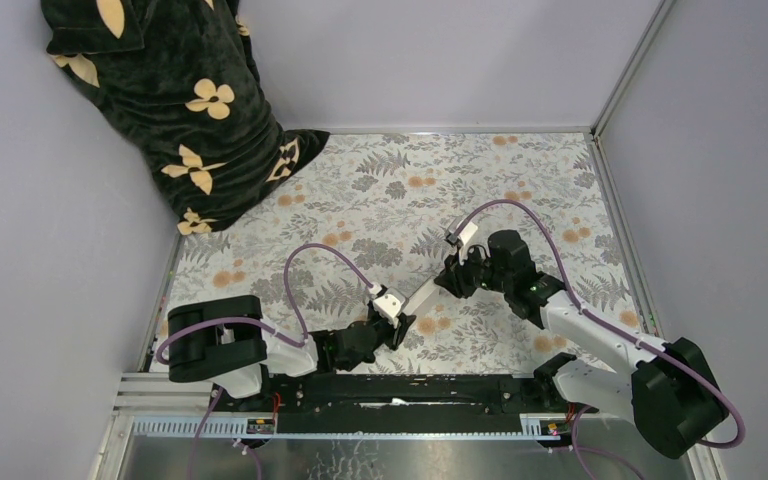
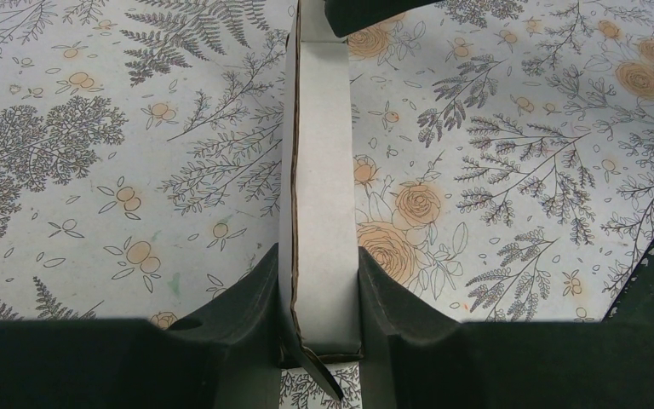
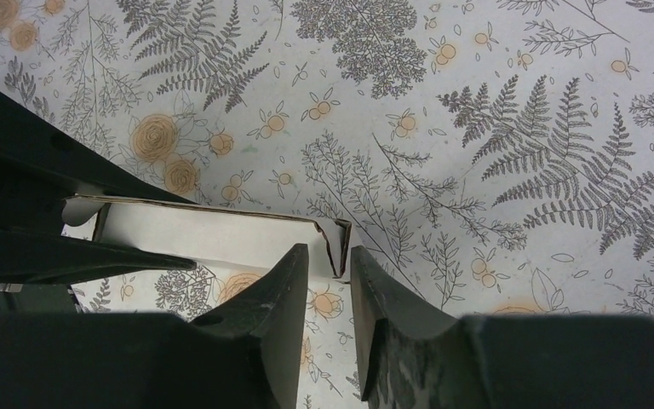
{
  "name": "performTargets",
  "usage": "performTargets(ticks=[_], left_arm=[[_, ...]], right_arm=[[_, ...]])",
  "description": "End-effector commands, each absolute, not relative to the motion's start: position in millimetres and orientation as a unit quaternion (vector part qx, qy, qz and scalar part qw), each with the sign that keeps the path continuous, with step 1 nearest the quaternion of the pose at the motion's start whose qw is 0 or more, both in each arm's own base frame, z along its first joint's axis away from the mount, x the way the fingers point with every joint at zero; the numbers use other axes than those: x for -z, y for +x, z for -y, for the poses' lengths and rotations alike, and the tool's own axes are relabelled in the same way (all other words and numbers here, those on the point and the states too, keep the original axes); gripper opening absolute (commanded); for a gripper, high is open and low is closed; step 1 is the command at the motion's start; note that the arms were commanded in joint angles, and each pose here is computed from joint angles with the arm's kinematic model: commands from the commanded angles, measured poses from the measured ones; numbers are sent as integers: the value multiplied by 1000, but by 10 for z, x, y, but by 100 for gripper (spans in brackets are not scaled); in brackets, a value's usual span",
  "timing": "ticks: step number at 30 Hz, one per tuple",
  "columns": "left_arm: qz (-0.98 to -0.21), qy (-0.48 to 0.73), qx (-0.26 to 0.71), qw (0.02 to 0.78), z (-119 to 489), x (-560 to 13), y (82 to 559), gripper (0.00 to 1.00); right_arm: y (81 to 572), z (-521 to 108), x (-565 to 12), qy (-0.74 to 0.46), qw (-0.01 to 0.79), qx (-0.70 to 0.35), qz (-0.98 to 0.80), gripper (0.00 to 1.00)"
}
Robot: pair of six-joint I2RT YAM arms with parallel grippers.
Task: Fold the paper box
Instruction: Close the paper box at the center of the board.
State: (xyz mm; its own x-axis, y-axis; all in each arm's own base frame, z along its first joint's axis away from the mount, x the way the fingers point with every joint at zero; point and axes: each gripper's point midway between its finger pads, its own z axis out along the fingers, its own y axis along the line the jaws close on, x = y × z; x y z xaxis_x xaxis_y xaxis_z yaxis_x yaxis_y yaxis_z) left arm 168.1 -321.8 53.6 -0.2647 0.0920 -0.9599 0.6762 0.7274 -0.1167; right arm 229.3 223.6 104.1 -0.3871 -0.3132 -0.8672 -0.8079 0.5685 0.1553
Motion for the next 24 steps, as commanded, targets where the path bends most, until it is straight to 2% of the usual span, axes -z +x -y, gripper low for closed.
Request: performTargets(ticks=[1, 14, 24], left_arm=[[-784, 291, 218, 504, 3026, -133, 1608, 8], [-784, 291, 219, 502, 3027, -128, 1602, 8], [-785, 294, 220, 500, 3040, -119, 1595, 8]], right_arm=[[2327, -2269, -1075, -366, 435, -292, -769, 30], [2347, -2300, -1092, -364, 442, -298, -764, 20], [2337, -2342, -1075, -356, 448, -311, -759, 5]])
